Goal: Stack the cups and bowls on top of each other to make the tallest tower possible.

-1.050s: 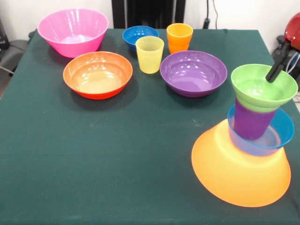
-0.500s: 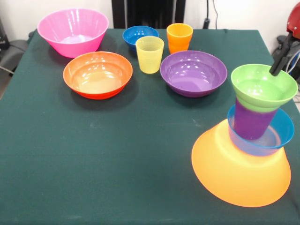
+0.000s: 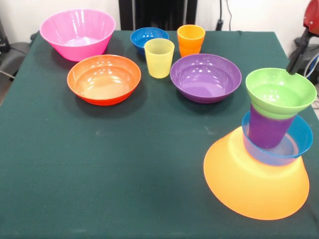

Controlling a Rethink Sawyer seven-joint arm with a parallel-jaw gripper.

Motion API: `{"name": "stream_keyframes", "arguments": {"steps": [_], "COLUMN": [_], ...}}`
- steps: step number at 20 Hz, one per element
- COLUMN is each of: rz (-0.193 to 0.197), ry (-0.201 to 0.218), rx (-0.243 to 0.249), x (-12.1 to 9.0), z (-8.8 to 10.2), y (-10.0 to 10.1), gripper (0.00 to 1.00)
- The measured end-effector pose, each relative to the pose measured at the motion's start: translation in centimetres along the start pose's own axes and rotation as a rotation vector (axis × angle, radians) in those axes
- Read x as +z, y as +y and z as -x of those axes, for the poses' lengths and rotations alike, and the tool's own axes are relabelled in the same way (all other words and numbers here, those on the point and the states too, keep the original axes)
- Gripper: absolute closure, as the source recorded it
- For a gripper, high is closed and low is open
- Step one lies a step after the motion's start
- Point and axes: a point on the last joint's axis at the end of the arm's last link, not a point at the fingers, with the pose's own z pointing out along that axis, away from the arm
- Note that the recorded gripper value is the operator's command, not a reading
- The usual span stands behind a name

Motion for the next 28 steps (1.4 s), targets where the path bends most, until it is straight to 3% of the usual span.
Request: {"name": "stream_keyframes", "arguments": {"steps": [7,13,20,24,28], "rz": [0.050,0.090,0.151,0.187,0.205], "ry": [0.032,0.047,0.079,0.106,0.119], "rx": [0.029,0.026,-0.035,-0.085,-0.117], "x": [-1.0,-1.6,-1.1,0.4,1.5], "z": [0.0,0.7,1.7,1.9,2.1], "y": [-2.0,-4.3,-10.0,-14.1,-16.7], "gripper": [0.00,0.00,0.00,0.00,0.00]}}
